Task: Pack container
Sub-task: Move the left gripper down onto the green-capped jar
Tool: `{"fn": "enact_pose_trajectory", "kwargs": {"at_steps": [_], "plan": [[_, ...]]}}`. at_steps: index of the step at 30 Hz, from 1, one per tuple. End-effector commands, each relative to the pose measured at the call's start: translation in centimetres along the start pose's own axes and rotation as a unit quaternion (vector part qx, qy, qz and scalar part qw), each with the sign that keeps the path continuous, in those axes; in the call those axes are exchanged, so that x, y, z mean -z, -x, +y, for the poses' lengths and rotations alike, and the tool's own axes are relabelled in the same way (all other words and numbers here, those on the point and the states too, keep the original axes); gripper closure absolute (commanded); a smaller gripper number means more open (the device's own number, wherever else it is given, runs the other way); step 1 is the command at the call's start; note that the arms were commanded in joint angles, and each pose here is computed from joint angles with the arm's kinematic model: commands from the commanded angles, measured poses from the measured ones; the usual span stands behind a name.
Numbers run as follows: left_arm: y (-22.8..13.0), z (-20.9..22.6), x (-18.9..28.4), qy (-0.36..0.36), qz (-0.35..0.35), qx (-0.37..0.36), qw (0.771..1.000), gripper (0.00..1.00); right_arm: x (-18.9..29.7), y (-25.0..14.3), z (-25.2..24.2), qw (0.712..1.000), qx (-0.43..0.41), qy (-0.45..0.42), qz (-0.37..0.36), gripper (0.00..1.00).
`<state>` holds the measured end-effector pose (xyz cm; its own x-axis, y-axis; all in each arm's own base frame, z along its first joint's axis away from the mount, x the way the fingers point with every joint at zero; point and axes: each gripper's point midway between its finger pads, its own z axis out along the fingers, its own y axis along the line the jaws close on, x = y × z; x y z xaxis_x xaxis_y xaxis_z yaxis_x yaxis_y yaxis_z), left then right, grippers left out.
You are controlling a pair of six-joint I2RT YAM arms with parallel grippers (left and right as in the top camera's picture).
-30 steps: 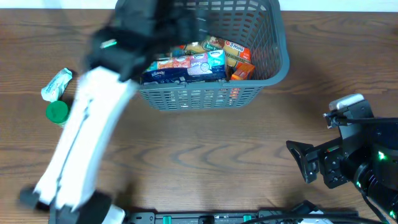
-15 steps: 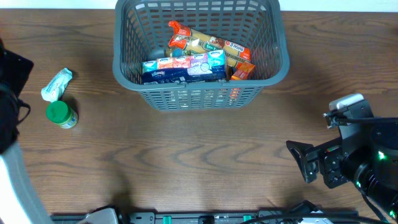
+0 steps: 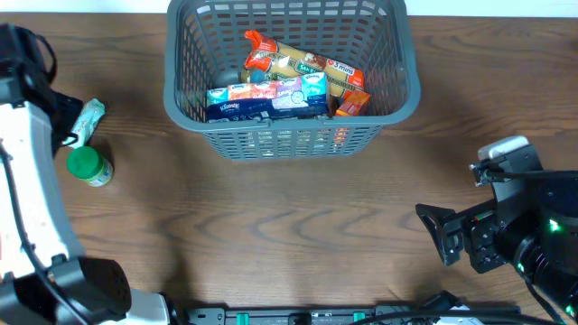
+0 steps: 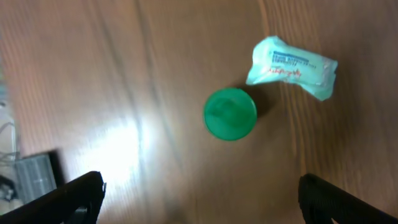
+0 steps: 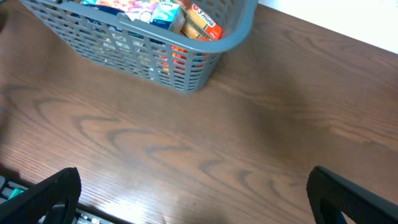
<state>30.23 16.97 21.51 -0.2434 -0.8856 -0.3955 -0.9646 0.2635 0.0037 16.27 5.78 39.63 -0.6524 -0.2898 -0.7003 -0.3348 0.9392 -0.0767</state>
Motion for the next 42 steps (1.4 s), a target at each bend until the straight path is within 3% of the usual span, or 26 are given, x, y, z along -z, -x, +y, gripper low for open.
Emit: {"fn": "enact_pose_trajectory", "kwargs": {"at_steps": [1,9,18,28,42], "plan": [[-1.9,0.3,-3.2,-0.001,0.049,0.01,0.999,0.02,0.0,0.0,0.0,1.0,0.006,-0.002,0.001,0.01],[-4.7,-1.2,-9.3,-0.044,0.074,-0.004,0.996,0.02,0.0,0.0,0.0,1.0,0.006,-0.002,0.001,0.01],[-6.1,-1.4,-13.1,-0.047,0.072,-0.008,0.996,0.02,0.0,0.0,0.0,1.0,0.006,-0.002,0.001,0.01],[-6.1,-2.6,-17.3,-0.038,0.072,-0.007,0.997,0.02,0.0,0.0,0.0,1.0,0.006,-0.002,0.001,0.01],[-4.2,-2.3,-18.6,-0.04,0.052,0.017,0.998,0.01,0.0,0.0,0.0,1.0,0.006,-0.002,0.001,0.01]]}}
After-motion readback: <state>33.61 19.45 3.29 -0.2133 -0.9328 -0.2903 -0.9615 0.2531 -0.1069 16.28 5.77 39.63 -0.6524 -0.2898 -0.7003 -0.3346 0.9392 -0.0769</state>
